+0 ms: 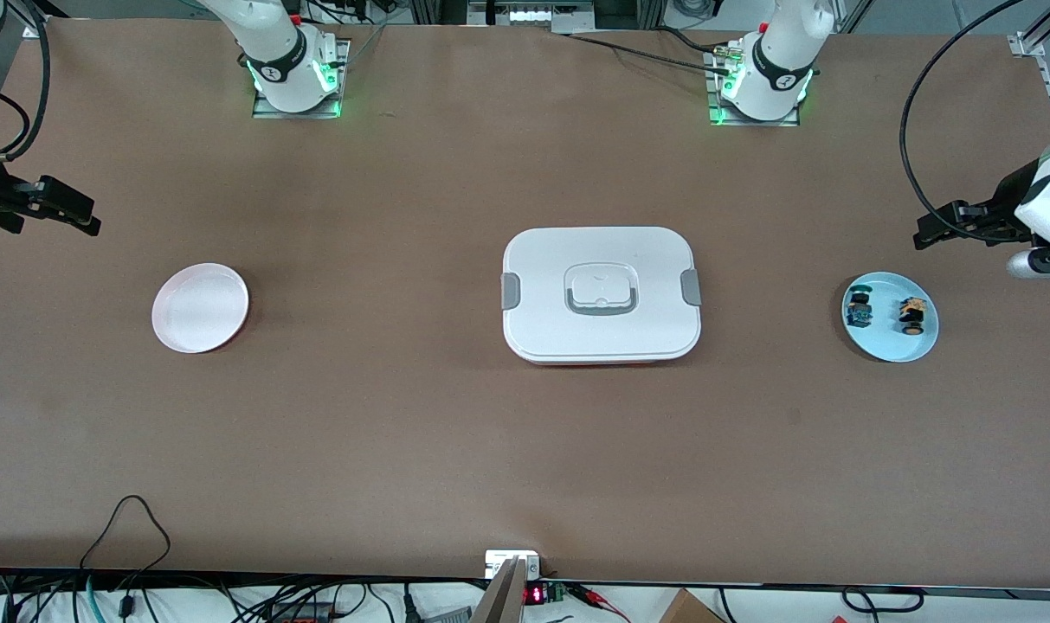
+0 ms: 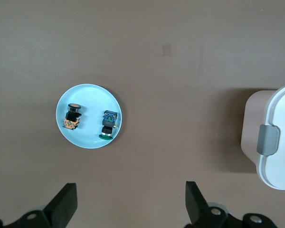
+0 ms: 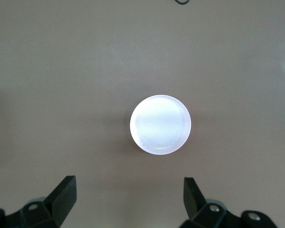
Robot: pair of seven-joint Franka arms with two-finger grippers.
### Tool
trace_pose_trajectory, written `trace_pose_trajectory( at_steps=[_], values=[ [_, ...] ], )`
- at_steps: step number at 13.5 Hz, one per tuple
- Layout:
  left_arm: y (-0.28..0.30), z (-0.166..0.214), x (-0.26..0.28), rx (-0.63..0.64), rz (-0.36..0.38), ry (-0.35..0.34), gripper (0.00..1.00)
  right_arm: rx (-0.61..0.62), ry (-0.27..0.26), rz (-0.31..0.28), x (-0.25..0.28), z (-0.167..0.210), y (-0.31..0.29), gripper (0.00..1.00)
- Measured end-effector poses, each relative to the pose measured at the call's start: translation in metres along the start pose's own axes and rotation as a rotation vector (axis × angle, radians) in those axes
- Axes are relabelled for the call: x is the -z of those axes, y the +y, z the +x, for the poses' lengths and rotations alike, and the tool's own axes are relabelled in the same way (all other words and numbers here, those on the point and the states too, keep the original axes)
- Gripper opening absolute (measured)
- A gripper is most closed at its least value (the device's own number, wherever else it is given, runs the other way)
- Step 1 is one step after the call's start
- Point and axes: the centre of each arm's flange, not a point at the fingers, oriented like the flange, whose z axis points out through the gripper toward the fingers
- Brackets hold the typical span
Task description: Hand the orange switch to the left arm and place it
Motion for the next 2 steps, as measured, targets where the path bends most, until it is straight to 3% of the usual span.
trace_pose_trajectory(
  at_steps=[2],
  values=[
    [0.0014,0.0002,-0.0004,0.001,0.0,-0.001,1.0,0.0,0.0,0.0,0.0,0.0,-0.0002,1.0]
  ],
)
